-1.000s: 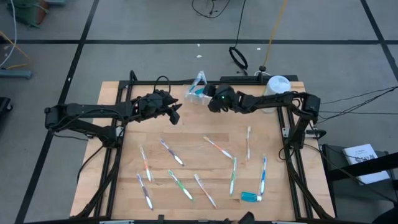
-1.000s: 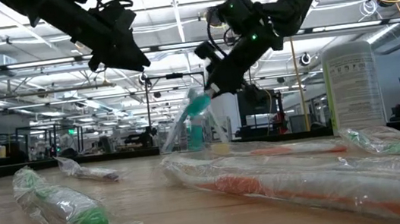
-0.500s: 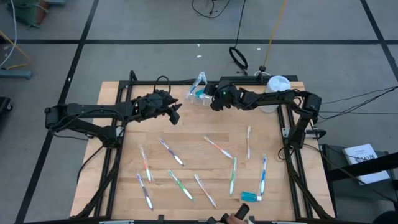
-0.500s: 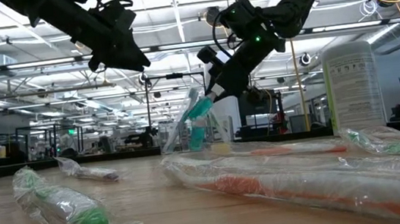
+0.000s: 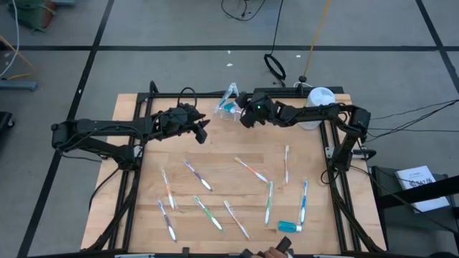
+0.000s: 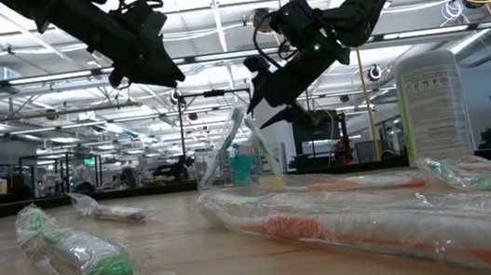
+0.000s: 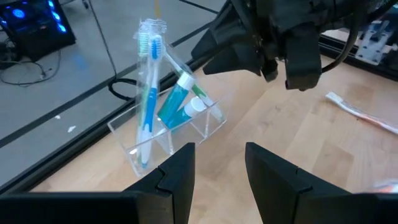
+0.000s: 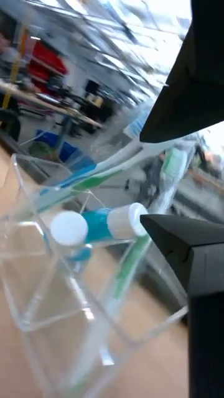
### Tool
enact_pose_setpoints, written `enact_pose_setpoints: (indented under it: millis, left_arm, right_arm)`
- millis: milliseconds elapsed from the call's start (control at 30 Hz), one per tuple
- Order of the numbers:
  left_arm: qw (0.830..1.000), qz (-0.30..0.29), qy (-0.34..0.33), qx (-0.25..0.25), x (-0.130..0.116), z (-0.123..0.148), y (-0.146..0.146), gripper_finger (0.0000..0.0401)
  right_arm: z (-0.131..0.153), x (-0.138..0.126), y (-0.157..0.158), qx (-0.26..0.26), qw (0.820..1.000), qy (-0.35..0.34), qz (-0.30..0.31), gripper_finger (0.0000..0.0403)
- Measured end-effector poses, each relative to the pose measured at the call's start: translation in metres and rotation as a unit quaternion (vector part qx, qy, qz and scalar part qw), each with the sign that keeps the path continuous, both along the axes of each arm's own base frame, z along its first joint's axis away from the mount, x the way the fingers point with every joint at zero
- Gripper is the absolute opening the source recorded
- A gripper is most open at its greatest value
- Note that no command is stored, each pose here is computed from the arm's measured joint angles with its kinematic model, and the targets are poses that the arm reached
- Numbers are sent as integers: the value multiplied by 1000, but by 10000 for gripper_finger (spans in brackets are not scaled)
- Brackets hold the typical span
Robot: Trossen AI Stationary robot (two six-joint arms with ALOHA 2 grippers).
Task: Pick & Place Toothbrushes
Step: Move the transparent organizer to the center of the table
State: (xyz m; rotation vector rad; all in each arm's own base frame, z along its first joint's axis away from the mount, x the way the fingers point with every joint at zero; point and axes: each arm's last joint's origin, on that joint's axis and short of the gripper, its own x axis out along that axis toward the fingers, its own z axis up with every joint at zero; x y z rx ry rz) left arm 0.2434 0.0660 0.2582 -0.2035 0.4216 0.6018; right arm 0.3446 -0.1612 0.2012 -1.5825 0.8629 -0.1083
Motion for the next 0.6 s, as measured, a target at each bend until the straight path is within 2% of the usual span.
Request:
enact_pose_setpoints:
  millis: [167,267,367,467,600]
  left_arm:
    - [1000,-20,0,-7,1,0,-1,147]
    - [999,-35,21,17,0,-1,-1,147]
    - [996,-55,44,48,2,-3,-1,147]
    - [993,-81,57,59,6,-7,-1,147]
    - [988,-125,51,72,19,-15,0,147]
  right_arm:
    - [0,8,19,97,989,-87,-72,189]
    - [-2,10,32,129,974,-118,-141,176]
    - [-7,10,49,160,961,-124,-189,158]
    - [-7,4,71,207,950,-106,-210,141]
    - [-6,-16,99,270,927,-78,-250,124]
